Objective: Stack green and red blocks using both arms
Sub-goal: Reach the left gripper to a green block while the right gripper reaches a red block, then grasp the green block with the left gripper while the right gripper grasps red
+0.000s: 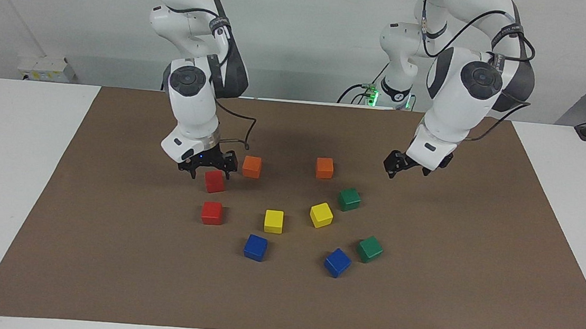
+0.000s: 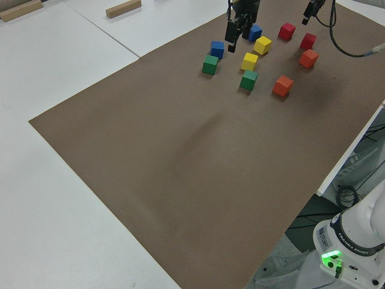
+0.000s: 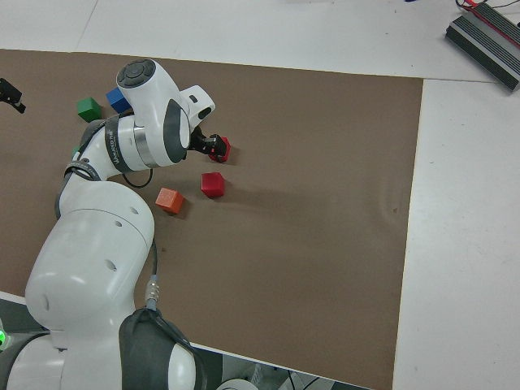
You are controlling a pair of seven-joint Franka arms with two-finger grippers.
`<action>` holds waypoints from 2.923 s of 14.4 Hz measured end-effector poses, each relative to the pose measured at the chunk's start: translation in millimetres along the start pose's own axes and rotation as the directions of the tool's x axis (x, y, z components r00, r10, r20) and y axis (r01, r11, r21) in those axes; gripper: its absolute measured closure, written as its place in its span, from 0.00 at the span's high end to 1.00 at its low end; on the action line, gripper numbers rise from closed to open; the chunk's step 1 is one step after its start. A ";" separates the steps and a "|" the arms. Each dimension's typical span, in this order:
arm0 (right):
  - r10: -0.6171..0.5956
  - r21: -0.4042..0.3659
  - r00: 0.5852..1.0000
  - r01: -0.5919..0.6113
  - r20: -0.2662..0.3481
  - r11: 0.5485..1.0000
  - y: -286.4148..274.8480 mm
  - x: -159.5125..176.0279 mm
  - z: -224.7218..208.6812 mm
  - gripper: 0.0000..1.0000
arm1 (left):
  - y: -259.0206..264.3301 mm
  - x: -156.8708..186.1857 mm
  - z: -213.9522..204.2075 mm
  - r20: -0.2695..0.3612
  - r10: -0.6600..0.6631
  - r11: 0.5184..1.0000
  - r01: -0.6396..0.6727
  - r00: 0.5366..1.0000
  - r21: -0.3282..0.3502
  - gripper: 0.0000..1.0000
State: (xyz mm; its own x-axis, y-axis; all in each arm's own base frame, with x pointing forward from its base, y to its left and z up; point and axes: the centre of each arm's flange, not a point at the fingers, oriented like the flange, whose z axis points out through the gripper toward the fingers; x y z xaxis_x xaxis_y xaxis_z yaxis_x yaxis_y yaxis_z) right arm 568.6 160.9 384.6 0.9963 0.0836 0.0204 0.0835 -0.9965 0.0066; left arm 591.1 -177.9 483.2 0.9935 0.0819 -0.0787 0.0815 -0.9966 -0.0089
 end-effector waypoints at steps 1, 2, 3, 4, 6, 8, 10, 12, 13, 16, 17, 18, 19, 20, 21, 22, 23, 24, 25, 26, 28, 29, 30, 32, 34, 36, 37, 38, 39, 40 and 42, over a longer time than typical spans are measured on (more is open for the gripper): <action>-0.022 0.001 1.000 0.022 -0.006 1.000 0.6 -0.8 2.4 1.00 | -0.1 1.3 11.1 0.001 0.000 1.000 0.000 1.000 0.000 1.00; -0.045 0.002 0.999 0.045 -0.012 0.999 1.4 -2.3 5.9 1.00 | -0.1 2.1 21.9 -0.001 -0.001 1.000 0.001 1.000 -0.001 1.00; -0.065 0.002 0.998 0.065 -0.017 0.998 2.0 -4.3 10.7 1.00 | -0.5 3.3 31.0 -0.006 -0.003 1.000 0.003 1.000 -0.004 1.00; -0.076 0.003 0.997 0.076 -0.023 0.997 2.4 -6.3 16.0 1.00 | -0.9 4.9 38.3 -0.010 -0.013 1.000 0.013 1.000 -0.007 1.00; -0.083 0.003 0.996 0.083 -0.024 0.997 3.0 -10.1 24.0 1.00 | 0.9 8.4 46.8 -0.018 -0.063 0.998 0.063 0.998 -0.014 1.00; -0.083 0.003 0.996 0.084 -0.022 0.997 3.2 -11.1 25.4 1.00 | 14.2 9.3 52.8 -0.033 -0.120 0.992 0.119 0.992 -0.029 1.00; -0.082 0.003 0.996 0.082 -0.023 0.997 4.0 -11.2 25.0 1.00 | 44.4 4.1 65.0 -0.040 -0.176 0.984 0.174 0.984 -0.042 1.00; -0.077 0.002 0.997 0.077 -0.022 0.997 7.3 -11.1 25.2 1.00 | 76.1 -0.9 87.5 -0.036 -0.222 0.974 0.220 0.974 -0.051 1.00; -0.075 0.001 0.997 0.075 -0.021 0.997 9.0 -11.4 25.9 1.00 | 88.5 -2.1 101.0 -0.031 -0.234 0.971 0.232 0.972 -0.054 1.00; -0.073 0.000 0.997 0.073 -0.011 0.997 10.9 -14.4 29.7 1.00 | 100.8 -2.0 128.5 -0.009 -0.240 0.970 0.240 0.971 -0.044 1.00; -0.073 0.000 0.997 0.073 -0.010 0.997 11.1 -15.3 30.3 1.00 | 99.8 -1.3 131.3 -0.006 -0.242 0.969 0.242 0.970 -0.041 1.00; -0.073 0.000 0.997 0.073 -0.008 0.997 11.2 -16.1 30.7 1.00 | 98.6 -1.0 132.6 -0.004 -0.244 0.969 0.244 0.970 -0.039 1.00; -0.073 0.000 0.997 0.073 -0.006 0.997 11.4 -16.9 31.8 1.00 | 97.7 -1.3 134.2 -0.002 -0.245 0.969 0.245 0.970 -0.036 1.00; -0.073 -0.001 0.997 0.073 -0.002 0.997 11.5 -17.9 33.3 1.00 | 97.2 -2.2 136.5 0.001 -0.245 0.969 0.245 0.969 -0.032 1.00; -0.073 -0.001 0.997 0.073 0.001 0.997 11.7 -18.8 34.7 1.00 | 96.8 -3.3 139.2 0.005 -0.246 0.969 0.246 0.969 -0.029 1.00; -0.073 -0.001 0.997 0.073 0.002 0.997 11.8 -19.3 35.4 1.00 | 97.1 -5.0 142.2 0.008 -0.244 0.969 0.244 0.970 -0.026 1.00; -0.073 -0.001 0.997 0.073 0.003 0.997 11.8 -19.6 36.0 1.00 | 99.1 -7.9 145.8 0.012 -0.239 0.971 0.240 0.971 -0.023 1.00; -0.074 -0.001 0.997 0.074 0.001 0.997 11.8 -19.9 36.8 1.00 | 101.6 -11.2 149.6 0.016 -0.234 0.972 0.234 0.972 -0.019 1.00; -0.074 -0.001 0.997 0.074 -0.004 0.997 11.9 -20.2 37.9 1.00 | 103.5 -14.2 153.3 0.019 -0.229 0.973 0.229 0.973 -0.016 1.00; -0.074 -0.001 0.997 0.074 -0.003 0.997 12.0 -21.2 39.8 1.00 | 104.7 -16.6 157.0 0.021 -0.225 0.974 0.226 0.974 -0.014 1.00; -0.074 -0.001 0.997 0.074 0.003 0.997 12.4 -24.2 44.7 1.00 | 104.6 -19.3 164.5 0.019 -0.223 0.974 0.224 0.975 -0.017 1.00; -0.074 -0.001 0.997 0.074 0.004 0.997 12.5 -25.2 46.7 1.00 | 104.3 -20.1 166.9 0.017 -0.223 0.974 0.224 0.975 -0.018 1.00; -0.074 -0.002 0.997 0.074 0.006 0.997 12.7 -26.4 48.6 1.00 | 104.0 -20.7 168.8 0.018 -0.223 0.975 0.224 0.975 -0.018 1.00; -0.075 -0.001 0.997 0.075 0.003 0.997 12.7 -28.1 51.7 1.00 | 103.5 -21.7 171.2 0.019 -0.223 0.975 0.224 0.975 -0.016 1.00; -0.075 0.000 0.997 0.075 -0.001 0.997 12.7 -30.2 55.6 1.00 | 103.2 -22.5 172.8 0.021 -0.223 0.975 0.223 0.975 -0.015 1.00; -0.077 -0.001 0.997 0.077 0.004 0.997 12.0 -32.7 59.0 1.00 | 106.2 -25.5 174.6 0.024 -0.216 0.976 0.217 0.976 -0.012 0.92; -0.078 -0.001 0.997 0.078 0.006 0.997 11.5 -33.5 60.0 1.00 | 109.2 -28.2 176.1 0.026 -0.210 0.978 0.210 0.977 -0.009 0.87; -0.080 -0.001 0.997 0.080 0.006 0.997 10.9 -33.8 60.4 1.00 | 111.5 -31.0 178.1 0.029 -0.205 0.979 0.205 0.978 -0.006 0.81; -0.081 0.000 0.997 0.081 0.002 0.997 10.2 -33.7 60.3 1.00 | 113.0 -33.4 180.5 0.032 -0.201 0.980 0.201 0.979 -0.002 0.81; -0.081 0.001 0.997 0.081 -0.003 0.997 9.8 -33.4 60.1 1.00 | 114.1 -35.2 181.9 0.034 -0.198 0.980 0.198 0.980 0.000 0.76; -0.082 0.002 0.997 0.082 -0.011 0.997 9.5 -33.0 60.7 1.00 | 113.8 -35.2 180.8 0.032 -0.187 0.982 0.187 0.982 0.001 0.55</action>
State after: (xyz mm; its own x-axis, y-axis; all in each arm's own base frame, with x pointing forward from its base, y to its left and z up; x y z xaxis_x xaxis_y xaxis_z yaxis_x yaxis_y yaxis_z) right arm 537.7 148.4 323.4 0.9858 0.1649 0.0309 0.1648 -0.9863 0.0066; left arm 551.1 -293.7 304.7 0.9578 0.2667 -0.1071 0.2656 -0.9638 -0.0242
